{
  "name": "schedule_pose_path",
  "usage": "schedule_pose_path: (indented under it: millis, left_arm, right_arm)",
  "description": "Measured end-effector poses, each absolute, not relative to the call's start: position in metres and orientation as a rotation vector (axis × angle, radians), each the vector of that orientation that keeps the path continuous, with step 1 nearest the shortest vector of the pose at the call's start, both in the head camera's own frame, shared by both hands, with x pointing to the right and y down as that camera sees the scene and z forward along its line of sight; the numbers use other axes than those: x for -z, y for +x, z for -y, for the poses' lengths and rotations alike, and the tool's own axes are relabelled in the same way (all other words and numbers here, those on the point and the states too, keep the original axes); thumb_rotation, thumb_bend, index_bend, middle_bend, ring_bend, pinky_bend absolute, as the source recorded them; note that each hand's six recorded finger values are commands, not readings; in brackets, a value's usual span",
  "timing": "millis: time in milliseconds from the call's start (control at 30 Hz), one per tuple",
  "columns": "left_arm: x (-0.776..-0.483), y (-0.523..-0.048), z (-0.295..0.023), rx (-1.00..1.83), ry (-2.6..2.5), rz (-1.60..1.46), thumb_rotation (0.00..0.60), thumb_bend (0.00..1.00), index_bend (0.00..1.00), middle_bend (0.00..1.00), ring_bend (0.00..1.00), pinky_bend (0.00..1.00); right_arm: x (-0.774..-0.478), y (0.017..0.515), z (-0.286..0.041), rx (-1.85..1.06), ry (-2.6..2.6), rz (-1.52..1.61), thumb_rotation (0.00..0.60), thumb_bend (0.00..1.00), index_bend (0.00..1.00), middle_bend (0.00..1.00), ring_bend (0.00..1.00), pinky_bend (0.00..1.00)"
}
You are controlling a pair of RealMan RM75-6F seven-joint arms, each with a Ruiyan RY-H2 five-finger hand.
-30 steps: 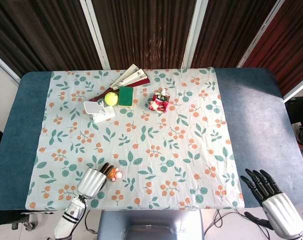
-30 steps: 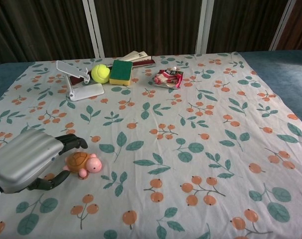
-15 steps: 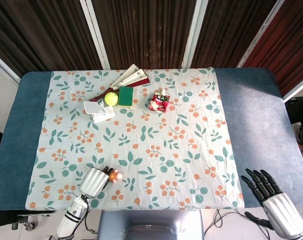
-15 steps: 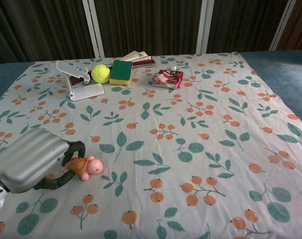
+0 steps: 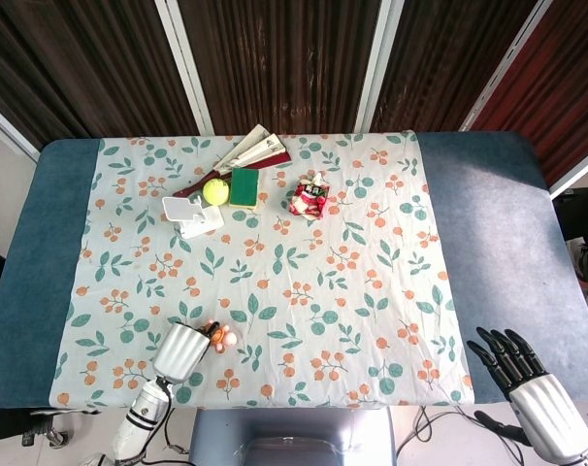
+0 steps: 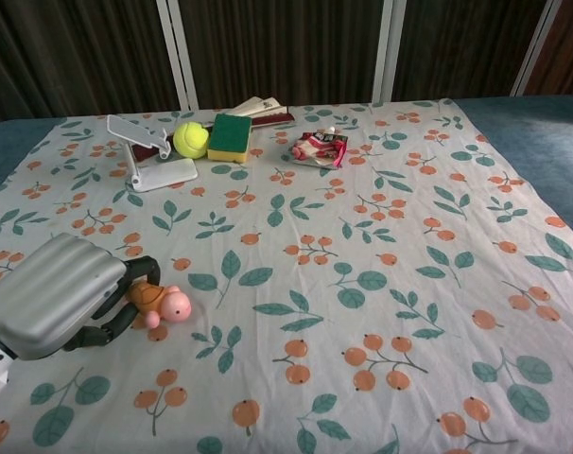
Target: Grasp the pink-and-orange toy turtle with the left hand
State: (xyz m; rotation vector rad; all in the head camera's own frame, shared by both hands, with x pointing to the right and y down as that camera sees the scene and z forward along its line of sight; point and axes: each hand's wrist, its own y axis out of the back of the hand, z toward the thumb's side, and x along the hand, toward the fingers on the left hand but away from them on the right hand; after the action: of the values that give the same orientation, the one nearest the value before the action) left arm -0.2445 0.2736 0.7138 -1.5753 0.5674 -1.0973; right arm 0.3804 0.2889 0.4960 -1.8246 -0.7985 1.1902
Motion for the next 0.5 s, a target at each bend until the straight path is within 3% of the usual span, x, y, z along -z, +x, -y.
schedule_pose_path:
  millis: [67, 133, 500]
  left_arm:
    - [-0.7147, -0.2452, -0.2746, 1.107, -1.586, -0.557, 0.6, 0.43, 0.36, 0.42, 1.0, 1.0]
    - [-0.715, -0.2454, -0.2759, 1.118, -1.598, -0.546, 0.6, 0.43, 0.29, 0.33, 1.0, 1.0]
    - [-0.7109, -0.2437, -0.28, 1.156, -1.622, -0.51, 0.6, 0.42, 0.21, 0.15, 1.0, 1.0]
  right_arm:
    - [-0.4959, 0.3804, -0.2888, -1.19, -1.824, 0.799, 0.6, 0.08, 0.0, 0.0, 0.0, 0.0]
    - [-0.4955, 0.3805, -0.2888, -1.189, -1.824, 0.801, 0.6, 0.08, 0.0, 0.0, 0.0, 0.0]
    - [-0.4946, 0.3806, -0.2892, -1.185, -1.824, 0.802, 0.6, 0.08, 0.0, 0.0, 0.0, 0.0]
